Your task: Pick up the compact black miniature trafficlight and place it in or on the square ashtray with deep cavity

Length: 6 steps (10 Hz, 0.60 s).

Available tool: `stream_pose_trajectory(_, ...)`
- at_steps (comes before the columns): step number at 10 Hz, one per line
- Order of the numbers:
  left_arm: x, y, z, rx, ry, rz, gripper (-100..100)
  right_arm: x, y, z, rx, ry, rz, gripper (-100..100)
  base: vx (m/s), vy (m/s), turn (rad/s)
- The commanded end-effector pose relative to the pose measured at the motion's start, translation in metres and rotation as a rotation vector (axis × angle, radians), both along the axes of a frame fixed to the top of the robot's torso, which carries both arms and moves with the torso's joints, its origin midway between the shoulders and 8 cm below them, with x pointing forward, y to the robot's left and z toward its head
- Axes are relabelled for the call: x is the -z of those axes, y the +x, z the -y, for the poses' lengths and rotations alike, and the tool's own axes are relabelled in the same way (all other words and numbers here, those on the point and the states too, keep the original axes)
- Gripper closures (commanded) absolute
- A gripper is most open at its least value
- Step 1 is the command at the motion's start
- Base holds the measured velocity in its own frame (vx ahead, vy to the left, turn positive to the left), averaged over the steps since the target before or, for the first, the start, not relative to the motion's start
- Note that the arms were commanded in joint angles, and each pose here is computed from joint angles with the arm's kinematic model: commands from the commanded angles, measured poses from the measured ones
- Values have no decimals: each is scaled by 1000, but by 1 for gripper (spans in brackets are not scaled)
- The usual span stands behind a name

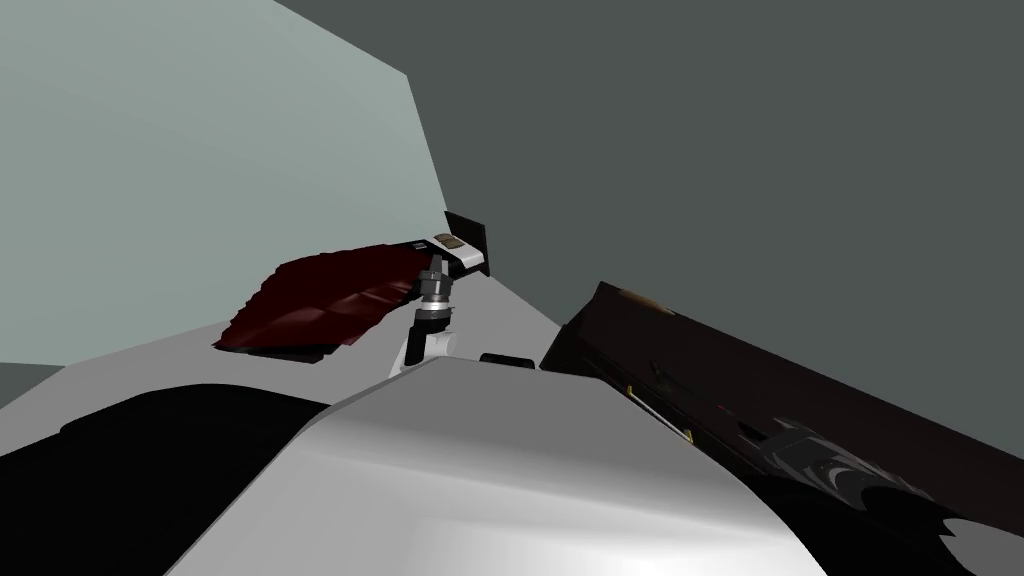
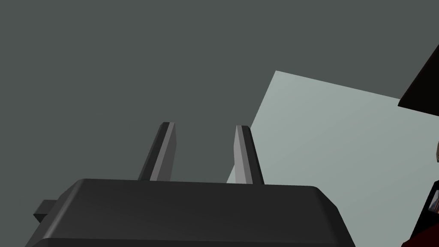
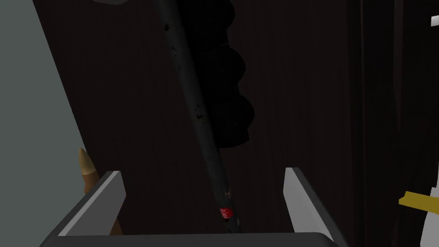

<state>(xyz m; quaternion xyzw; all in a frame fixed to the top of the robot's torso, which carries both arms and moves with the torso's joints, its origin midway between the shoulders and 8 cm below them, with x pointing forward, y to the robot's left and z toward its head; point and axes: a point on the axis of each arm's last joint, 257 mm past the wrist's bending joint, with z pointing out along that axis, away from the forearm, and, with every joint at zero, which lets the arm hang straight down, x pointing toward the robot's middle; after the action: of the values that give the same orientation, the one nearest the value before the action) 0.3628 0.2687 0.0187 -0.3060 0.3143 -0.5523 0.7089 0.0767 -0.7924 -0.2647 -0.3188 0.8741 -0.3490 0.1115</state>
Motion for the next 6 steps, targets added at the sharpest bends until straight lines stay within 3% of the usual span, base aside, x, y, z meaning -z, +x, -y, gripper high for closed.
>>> stream_pose_trajectory(1, 0, 0, 0, 0, 0, 0, 0, 0, 0, 0, 0, 0, 0, -100, 76, -28, 13)
stream_pose_trajectory(2, 0, 0, 0, 0, 0, 0, 0, 1, -1, -1, -3, 2, -4, 0, 16, -6, 4)
stream_pose_trajectory(3, 0, 0, 0, 0, 0, 0, 0, 11, -9, -3, 11, 1, -2, -100, 26, -42, 95)
stream_pose_trajectory(5, 0, 0, 0, 0, 0, 0, 0, 12, -13, -3, 15, 2, -1, -100, 23, -68, 71)
stream_pose_trajectory(6, 0, 0, 0, 0, 0, 0, 0, 13, -13, -3, 15, 1, -1, 100, 2, -7, -4)
